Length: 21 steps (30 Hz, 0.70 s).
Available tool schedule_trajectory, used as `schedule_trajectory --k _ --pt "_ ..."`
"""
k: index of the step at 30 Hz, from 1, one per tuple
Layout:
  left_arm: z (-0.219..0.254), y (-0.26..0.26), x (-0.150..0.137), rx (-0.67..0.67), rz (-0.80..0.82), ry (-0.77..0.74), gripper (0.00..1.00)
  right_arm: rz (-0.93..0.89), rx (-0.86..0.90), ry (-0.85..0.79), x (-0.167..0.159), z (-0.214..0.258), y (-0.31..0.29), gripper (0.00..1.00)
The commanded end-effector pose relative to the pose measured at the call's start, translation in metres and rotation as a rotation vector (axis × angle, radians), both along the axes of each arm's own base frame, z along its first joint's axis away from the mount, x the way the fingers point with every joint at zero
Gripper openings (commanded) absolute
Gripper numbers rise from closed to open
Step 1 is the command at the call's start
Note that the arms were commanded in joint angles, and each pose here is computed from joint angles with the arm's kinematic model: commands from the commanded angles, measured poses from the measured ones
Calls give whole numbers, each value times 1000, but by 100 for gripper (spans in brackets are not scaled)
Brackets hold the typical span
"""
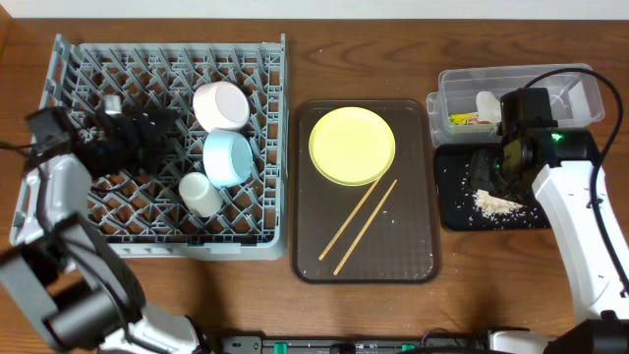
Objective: Sort waste into correct bins and load items into the dishwasher rack
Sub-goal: 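Carry the light-blue bowl left and set it in the dish rack, then reach the left gripper to the tray and grasp a wooden chopstick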
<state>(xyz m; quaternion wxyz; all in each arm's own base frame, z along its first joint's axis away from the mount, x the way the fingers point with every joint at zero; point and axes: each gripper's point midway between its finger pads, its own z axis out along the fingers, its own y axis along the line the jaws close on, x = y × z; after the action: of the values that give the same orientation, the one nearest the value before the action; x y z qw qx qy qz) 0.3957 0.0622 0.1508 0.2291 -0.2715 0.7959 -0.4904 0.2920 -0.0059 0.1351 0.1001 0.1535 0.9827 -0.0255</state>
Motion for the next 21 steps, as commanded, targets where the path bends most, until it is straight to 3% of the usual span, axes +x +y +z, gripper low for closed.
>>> schedule_trajectory --k 1,6,12,21 --pt "33 11 -1 178 50 -85 86 -8 -13 -32 3 9 -4 65" --pt "73 -5 -9 340 42 -183 87 -8 -13 -35 3 9 -4 66" --pt "80 -54 -27 566 -32 -156 87 -8 -12 -41 5 10 -4 68" --pt "41 -176 -65 842 -388 -110 88 -8 -13 -41 5 10 -4 68"
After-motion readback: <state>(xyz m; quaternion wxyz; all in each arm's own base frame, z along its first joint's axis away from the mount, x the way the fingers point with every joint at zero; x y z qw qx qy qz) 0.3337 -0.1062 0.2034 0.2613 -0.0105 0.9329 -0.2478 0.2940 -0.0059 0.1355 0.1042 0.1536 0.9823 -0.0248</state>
